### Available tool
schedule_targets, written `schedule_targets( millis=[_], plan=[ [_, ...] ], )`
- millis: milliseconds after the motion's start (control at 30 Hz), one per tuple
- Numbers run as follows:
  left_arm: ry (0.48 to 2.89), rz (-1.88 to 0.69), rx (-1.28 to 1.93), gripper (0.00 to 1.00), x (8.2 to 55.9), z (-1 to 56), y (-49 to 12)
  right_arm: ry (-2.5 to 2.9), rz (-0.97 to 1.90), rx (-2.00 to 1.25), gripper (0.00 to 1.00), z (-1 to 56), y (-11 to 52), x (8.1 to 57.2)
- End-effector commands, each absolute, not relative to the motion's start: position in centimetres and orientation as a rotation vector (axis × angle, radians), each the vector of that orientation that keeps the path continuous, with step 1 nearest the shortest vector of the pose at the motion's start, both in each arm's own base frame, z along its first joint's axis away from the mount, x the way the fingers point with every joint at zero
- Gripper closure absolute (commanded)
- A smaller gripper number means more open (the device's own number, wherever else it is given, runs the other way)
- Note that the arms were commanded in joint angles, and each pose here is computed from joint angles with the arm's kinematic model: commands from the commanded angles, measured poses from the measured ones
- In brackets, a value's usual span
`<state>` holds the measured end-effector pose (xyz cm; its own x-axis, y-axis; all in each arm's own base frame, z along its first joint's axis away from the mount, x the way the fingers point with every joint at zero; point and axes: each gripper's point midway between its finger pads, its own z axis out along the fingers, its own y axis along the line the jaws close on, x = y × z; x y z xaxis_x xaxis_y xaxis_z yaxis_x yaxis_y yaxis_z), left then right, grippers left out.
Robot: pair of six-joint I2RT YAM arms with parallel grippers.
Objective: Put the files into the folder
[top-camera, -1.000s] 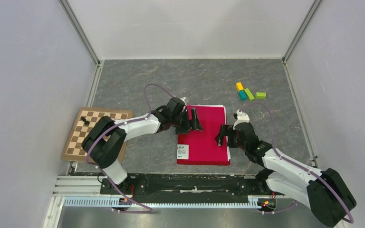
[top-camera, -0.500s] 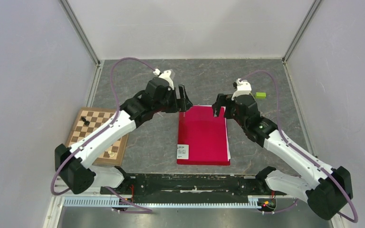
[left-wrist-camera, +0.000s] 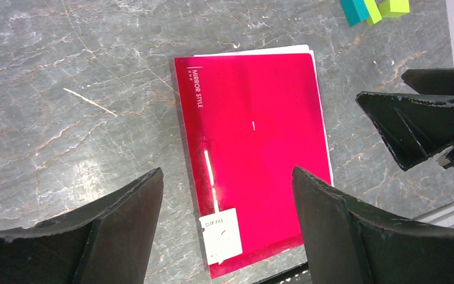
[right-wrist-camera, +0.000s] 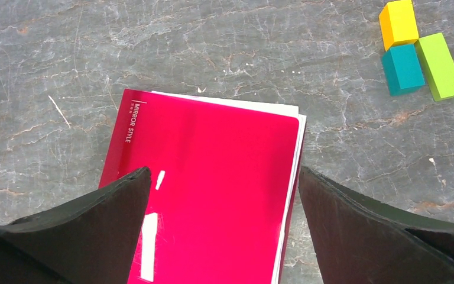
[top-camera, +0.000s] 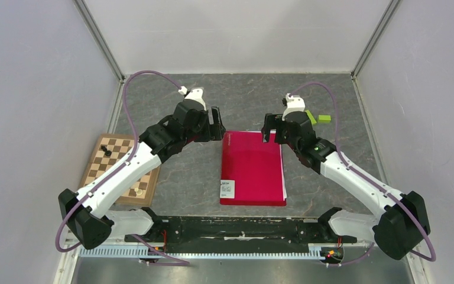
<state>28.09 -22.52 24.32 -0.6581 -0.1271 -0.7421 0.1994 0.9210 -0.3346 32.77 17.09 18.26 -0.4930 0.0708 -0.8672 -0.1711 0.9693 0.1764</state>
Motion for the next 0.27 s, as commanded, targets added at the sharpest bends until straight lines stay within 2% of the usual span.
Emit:
schedule_targets(
  millis=[0, 233],
  plan=[
    [2.173, -0.429, 0.067, 0.14, 28.68, 25.51, -21.1, 1.988, 0.302, -0.066, 0.02, 20.95, 17.24, 34.0],
    [2.164, -0.437, 0.027, 0.14, 29.06, 25.42, -21.1, 1.984, 0.293, -0.066, 0.02, 20.9, 16.91, 33.88]
  ],
)
